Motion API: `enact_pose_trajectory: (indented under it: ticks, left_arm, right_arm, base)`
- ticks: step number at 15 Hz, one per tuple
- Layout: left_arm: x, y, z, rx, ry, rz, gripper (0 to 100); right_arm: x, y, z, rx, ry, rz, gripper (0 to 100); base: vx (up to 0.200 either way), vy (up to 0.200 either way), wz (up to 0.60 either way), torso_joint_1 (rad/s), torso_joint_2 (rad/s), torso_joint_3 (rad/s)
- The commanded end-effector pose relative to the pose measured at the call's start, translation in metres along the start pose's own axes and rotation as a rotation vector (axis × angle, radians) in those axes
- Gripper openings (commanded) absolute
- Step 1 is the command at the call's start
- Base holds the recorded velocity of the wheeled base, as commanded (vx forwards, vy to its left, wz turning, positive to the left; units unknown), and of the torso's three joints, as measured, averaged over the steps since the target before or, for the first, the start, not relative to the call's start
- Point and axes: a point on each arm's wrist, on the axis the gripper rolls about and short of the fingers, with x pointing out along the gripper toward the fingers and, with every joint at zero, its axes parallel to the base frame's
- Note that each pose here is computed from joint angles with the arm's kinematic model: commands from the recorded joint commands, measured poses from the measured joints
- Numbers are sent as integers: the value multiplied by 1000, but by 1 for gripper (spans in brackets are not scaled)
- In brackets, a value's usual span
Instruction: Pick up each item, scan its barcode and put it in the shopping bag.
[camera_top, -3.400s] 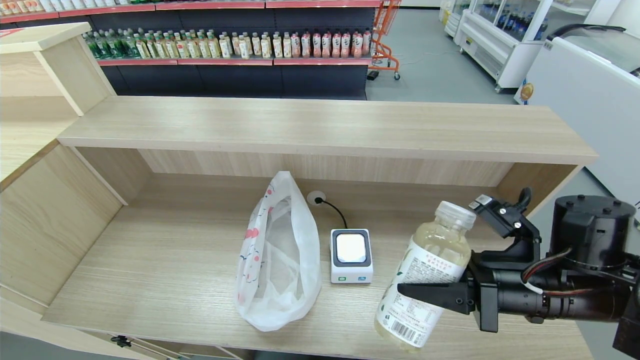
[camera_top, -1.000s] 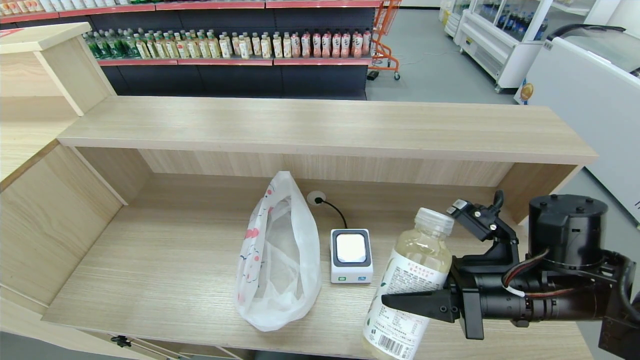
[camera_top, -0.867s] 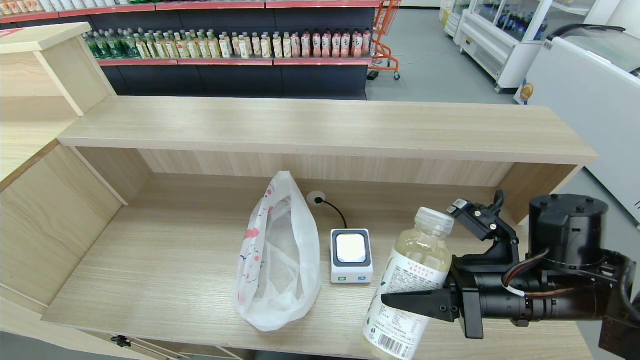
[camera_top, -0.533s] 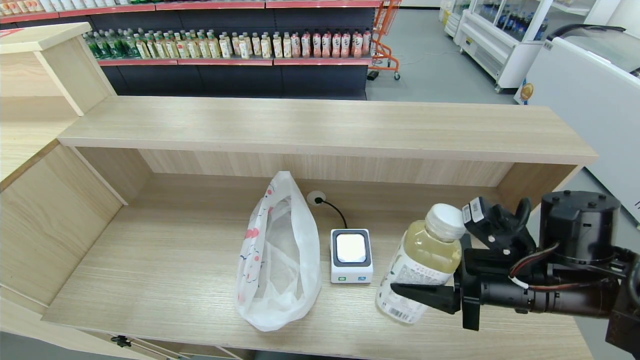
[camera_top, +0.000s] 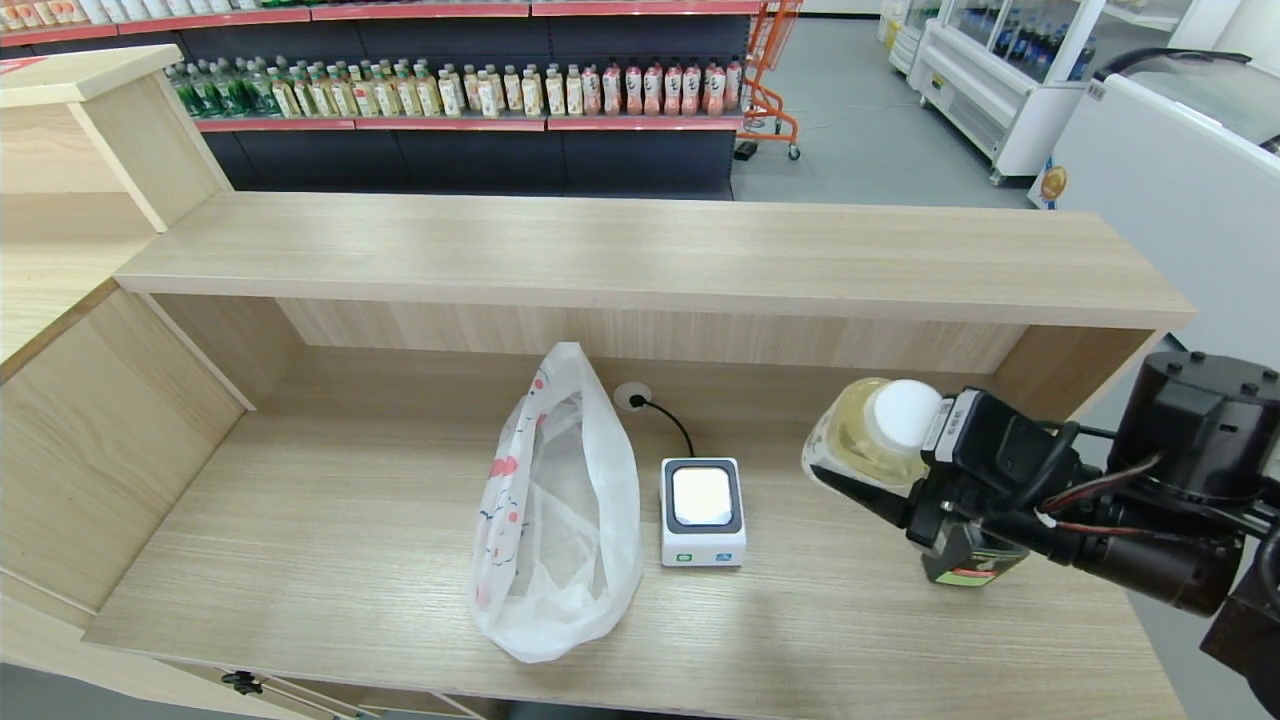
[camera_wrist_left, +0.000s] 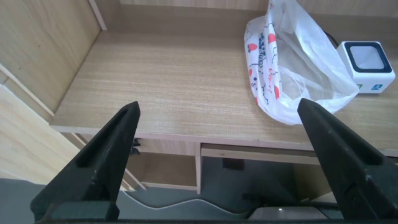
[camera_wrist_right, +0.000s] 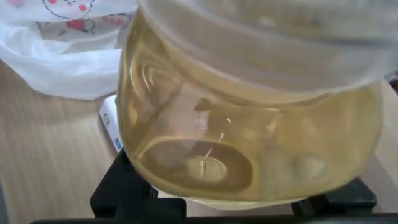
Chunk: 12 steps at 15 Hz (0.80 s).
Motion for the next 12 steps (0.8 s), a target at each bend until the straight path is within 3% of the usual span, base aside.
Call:
enact_pose_trajectory:
  ticks: [1,6,12]
  left_arm:
    - [0,0,0,0,-1,0,100]
    - [0,0,0,0,-1,-1,100]
    - [0,0,0,6,-1,0,100]
  right_arm:
    - [10,3,-8,-94,4,-3,0]
    - [22,4,-14,-318,-39,-64,0]
    - [27,5,-17,-348,-51,-84,0]
  base:
    - [0,0,0,0,0,0]
    - [0,0,0,0,0,0]
    - [0,0,0,0,0,0]
